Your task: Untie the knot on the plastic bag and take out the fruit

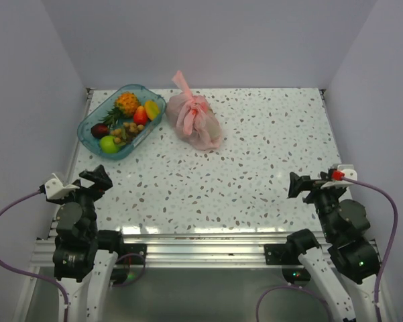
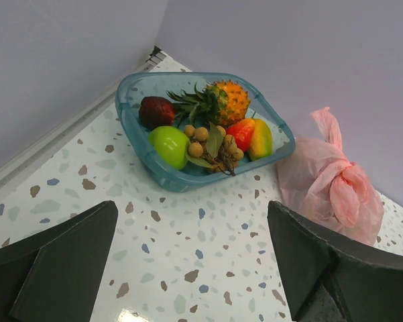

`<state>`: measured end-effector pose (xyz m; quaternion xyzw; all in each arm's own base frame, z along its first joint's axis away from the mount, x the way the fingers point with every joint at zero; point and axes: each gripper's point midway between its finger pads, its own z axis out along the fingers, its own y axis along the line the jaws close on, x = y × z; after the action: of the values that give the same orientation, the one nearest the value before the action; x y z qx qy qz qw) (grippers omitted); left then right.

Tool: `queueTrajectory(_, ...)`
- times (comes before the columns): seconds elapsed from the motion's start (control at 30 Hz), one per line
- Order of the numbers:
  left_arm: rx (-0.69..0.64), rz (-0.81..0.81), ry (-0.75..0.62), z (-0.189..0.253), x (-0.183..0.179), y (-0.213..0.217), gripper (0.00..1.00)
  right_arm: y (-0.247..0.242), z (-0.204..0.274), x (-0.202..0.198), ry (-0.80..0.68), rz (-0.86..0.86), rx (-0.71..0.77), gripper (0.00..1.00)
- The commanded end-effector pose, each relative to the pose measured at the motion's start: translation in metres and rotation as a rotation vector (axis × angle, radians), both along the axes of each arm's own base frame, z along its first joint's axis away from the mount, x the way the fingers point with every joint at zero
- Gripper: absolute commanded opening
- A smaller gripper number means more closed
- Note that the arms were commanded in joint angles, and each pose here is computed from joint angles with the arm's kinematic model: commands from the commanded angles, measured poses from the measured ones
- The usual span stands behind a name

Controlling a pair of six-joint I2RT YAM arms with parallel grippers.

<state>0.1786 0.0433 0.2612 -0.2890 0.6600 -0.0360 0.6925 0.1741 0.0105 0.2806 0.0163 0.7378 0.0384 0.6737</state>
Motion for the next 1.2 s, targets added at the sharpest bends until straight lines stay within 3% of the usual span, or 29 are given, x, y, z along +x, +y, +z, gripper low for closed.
queueTrajectory(0.0, 0.017, 0.007, -0.017, 0.005, 0.004, 0.002, 1.0, 0.009, 0.011, 0.006, -0.01, 0.041, 0.003, 0.99)
queueTrajectory(0.27, 0.006, 0.029, -0.01, 0.003, 0.003, 0.005, 1.0, 0.042, 0.028, 0.032, 0.052, 0.158, 0.019, 0.99)
queueTrajectory(0.4, 0.003, 0.035, -0.003, 0.001, 0.003, 0.006, 1.0, 0.069, 0.028, 0.066, 0.15, 0.222, 0.027, 0.99)
queueTrajectory(0.5, 0.003, 0.037, -0.001, 0.001, 0.003, 0.006, 1.0, 0.101, 0.031, 0.083, 0.179, 0.361, 0.034, 0.99)
queueTrajectory(0.7, 0.003, 0.04, 0.006, -0.001, 0.004, 0.007, 1.0, 0.157, 0.001, 0.146, 0.318, 0.494, 0.111, 0.99)
queueTrajectory(1.17, 0.009, 0.044, 0.013, -0.002, 0.006, 0.008, 1.0, 0.26, -0.075, 0.274, 0.272, 0.56, 0.104, 0.97)
